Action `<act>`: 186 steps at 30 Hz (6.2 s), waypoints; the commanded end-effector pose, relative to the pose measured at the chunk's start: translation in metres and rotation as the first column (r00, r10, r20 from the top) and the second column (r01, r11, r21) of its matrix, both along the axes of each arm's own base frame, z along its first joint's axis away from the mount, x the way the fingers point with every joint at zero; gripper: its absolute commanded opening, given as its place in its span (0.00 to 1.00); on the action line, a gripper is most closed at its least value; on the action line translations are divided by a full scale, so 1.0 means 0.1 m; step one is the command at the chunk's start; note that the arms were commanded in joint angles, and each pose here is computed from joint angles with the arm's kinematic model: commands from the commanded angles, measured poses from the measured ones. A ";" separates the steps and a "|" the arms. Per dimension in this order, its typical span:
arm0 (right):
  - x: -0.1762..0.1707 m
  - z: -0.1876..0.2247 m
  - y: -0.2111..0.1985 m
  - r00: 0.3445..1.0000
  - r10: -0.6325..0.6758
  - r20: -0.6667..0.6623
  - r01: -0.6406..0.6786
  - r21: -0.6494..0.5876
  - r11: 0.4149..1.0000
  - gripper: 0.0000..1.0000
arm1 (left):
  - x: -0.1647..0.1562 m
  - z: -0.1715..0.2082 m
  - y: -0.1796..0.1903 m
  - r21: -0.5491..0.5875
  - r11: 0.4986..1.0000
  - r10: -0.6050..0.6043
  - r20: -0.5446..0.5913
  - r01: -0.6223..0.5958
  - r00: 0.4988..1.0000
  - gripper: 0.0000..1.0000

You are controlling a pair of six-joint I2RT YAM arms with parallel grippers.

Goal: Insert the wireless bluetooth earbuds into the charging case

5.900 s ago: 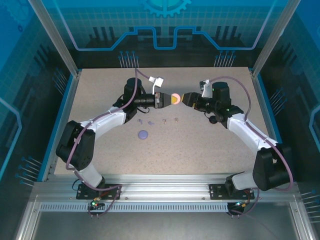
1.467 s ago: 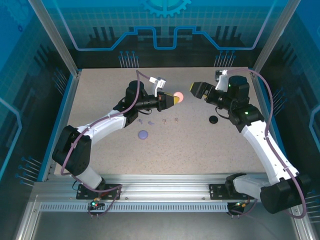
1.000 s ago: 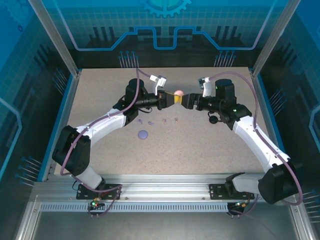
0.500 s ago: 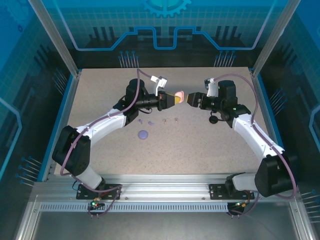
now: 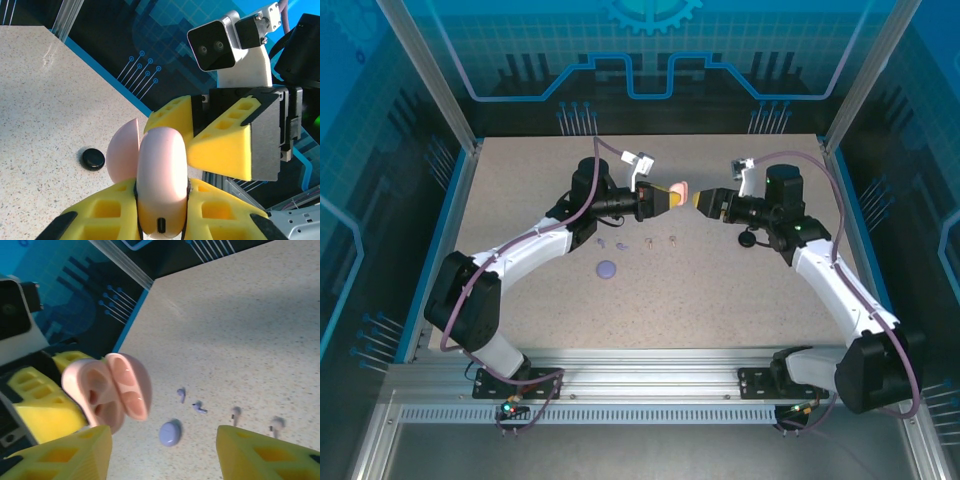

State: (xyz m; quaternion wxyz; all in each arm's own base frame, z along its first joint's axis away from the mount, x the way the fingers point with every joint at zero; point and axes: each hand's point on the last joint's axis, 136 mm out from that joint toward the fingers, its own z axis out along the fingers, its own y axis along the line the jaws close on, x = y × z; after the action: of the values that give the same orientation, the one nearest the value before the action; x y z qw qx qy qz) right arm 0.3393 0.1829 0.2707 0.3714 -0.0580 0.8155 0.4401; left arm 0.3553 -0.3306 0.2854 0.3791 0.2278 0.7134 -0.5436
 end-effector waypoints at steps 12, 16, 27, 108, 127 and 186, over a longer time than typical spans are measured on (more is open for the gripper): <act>0.02 -0.10 0.22 0.998 0.069 -0.010 -0.068 0.019 0.997 0.48 | -0.08 0.31 -0.05 -0.052 0.998 -0.040 0.055 0.043 0.998 0.00; 0.06 -0.12 0.23 0.998 0.067 -0.013 -0.067 0.019 0.998 0.47 | -0.10 0.32 -0.07 -0.053 0.997 -0.047 0.054 0.050 0.997 0.00; 0.12 -0.09 0.27 0.996 0.085 -0.004 -0.085 0.028 0.996 0.38 | -0.13 0.29 -0.10 -0.048 0.997 -0.062 0.045 0.064 0.997 0.00; 0.27 -0.30 0.60 0.888 0.460 0.008 -0.381 -0.547 0.746 0.00 | -0.03 -0.25 0.14 0.178 0.897 -0.347 -0.279 0.404 0.895 0.51; 0.30 -0.29 0.61 0.893 0.450 0.009 -0.373 -0.546 0.751 0.00 | -0.03 -0.27 0.13 0.159 0.898 -0.357 -0.279 0.410 0.891 0.22; 0.41 -2.17 0.94 0.844 -0.261 -0.468 -0.179 -0.706 0.685 0.45 | 0.04 1.12 1.36 -0.186 0.799 0.571 0.533 -0.572 0.624 0.00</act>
State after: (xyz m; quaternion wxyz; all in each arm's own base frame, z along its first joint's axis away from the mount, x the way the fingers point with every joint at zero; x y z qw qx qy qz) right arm 0.3871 0.2805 0.0629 0.1016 -0.0588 0.9862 0.1169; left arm 0.3662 -0.1999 0.3862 0.7057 0.1406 0.6187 -0.3152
